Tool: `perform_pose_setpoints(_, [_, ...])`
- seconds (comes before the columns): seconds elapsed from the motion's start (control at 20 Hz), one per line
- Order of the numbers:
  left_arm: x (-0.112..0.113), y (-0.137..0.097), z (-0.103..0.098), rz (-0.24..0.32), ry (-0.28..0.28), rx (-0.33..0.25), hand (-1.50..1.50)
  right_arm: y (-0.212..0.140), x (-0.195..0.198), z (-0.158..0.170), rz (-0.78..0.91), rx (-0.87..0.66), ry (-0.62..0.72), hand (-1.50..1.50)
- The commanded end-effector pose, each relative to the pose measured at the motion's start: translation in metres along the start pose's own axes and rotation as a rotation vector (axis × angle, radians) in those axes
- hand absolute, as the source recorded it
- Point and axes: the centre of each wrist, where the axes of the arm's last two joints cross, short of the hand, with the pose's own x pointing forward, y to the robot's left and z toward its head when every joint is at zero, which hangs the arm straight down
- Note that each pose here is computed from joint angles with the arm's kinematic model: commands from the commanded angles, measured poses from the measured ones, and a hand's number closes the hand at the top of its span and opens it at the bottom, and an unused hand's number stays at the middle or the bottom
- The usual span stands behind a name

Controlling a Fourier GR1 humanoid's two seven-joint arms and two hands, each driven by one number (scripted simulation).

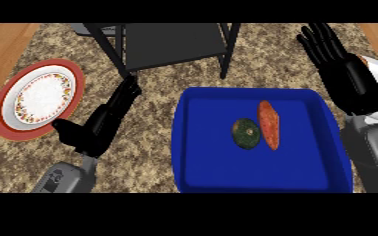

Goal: Pick the squash from the tray and place it in the tiered shelf

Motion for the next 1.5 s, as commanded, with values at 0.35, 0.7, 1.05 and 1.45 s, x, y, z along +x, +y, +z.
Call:
perform_pose_setpoints(0.35, [-0.036, 0.063, 0.053, -0.232, 0.251, 0.237, 0.0, -0.106, -0.045, 0.135, 0.666, -0.715, 0.662, 1.5])
perform_pose_setpoints(0.7, [-0.054, 0.04, 0.061, -0.254, 0.277, 0.206, 0.0, 0.022, -0.067, 0.159, 0.279, -0.709, 0.41, -1.5])
perform_pose_setpoints(1.05, [-0.045, 0.037, 0.05, -0.261, 0.259, 0.168, 0.0, 0.077, -0.007, 0.133, 0.351, -0.462, 0.46, -1.5])
perform_pose_setpoints(1.45, [-0.043, 0.044, 0.043, -0.288, 0.271, 0.15, 0.0, 0.048, 0.007, 0.119, 0.88, -0.32, 0.85, -1.5])
